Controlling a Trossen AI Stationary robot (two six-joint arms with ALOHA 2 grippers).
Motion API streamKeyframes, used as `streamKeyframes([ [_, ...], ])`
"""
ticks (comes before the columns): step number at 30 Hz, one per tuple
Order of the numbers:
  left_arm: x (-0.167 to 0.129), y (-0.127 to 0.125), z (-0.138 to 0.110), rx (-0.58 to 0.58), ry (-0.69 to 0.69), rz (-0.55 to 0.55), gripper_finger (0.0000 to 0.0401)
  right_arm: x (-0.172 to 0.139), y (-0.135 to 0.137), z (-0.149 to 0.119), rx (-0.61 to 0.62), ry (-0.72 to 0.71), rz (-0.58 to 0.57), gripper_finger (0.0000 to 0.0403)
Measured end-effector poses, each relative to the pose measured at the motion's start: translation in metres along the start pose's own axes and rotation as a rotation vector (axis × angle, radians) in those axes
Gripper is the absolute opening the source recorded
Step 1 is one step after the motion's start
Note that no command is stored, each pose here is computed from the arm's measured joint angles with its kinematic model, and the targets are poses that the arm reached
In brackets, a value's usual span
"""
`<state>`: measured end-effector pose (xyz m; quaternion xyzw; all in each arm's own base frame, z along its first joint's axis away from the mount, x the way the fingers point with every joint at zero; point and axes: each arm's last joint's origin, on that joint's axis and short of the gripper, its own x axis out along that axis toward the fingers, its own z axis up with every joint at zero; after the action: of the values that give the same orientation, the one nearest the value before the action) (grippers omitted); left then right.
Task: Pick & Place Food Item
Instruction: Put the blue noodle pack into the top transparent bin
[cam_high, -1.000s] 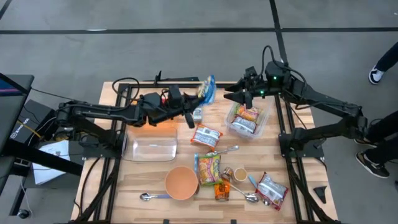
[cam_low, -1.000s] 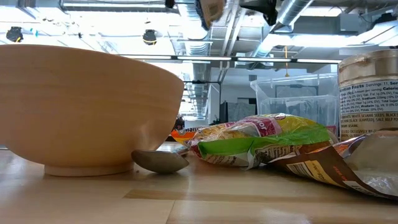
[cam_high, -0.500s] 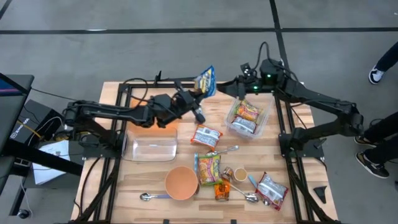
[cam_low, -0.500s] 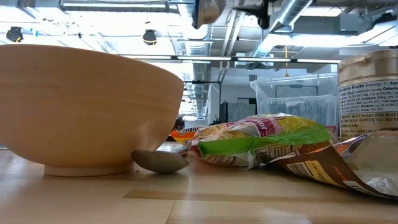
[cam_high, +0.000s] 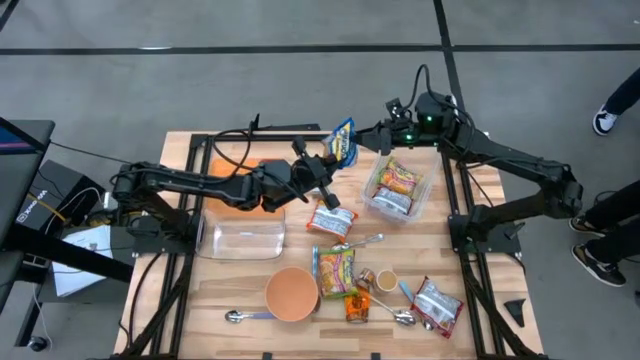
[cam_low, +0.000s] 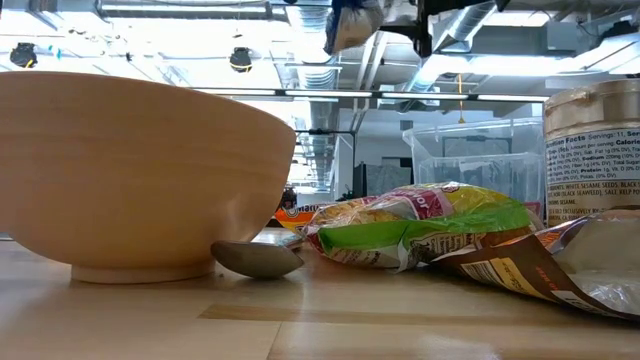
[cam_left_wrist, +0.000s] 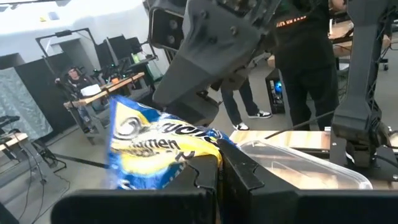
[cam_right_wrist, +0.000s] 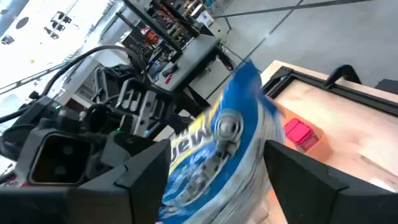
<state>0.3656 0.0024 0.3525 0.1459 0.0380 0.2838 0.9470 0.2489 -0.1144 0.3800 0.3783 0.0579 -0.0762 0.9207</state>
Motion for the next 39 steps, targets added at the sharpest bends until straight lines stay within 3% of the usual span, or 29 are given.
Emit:
streamKeyframes([
  [18,0.000,0.001,0.000,-0.030,0.002,0.018,0.0003,0.000,-0.001,-0.002,0.007,0.033,0.011,0.0009],
  [23,-0.001,-0.001,-0.005,-0.069,0.047,-0.019,0.0031,0.000,-0.001,-0.001,0.006,0.028,0.011,0.0003],
  [27,-0.002,-0.006,-0.017,-0.093,0.149,-0.132,0.0077,-0.005,-0.003,0.003,0.003,0.019,0.013,0.0002],
  [32,-0.006,-0.010,-0.029,-0.082,0.258,-0.181,0.0141,-0.013,-0.008,0.009,-0.010,0.013,0.008,0.0001],
  [39,-0.017,0.004,-0.020,-0.062,0.276,-0.127,0.0194,-0.038,-0.016,0.008,-0.030,0.082,-0.069,0.0001],
])
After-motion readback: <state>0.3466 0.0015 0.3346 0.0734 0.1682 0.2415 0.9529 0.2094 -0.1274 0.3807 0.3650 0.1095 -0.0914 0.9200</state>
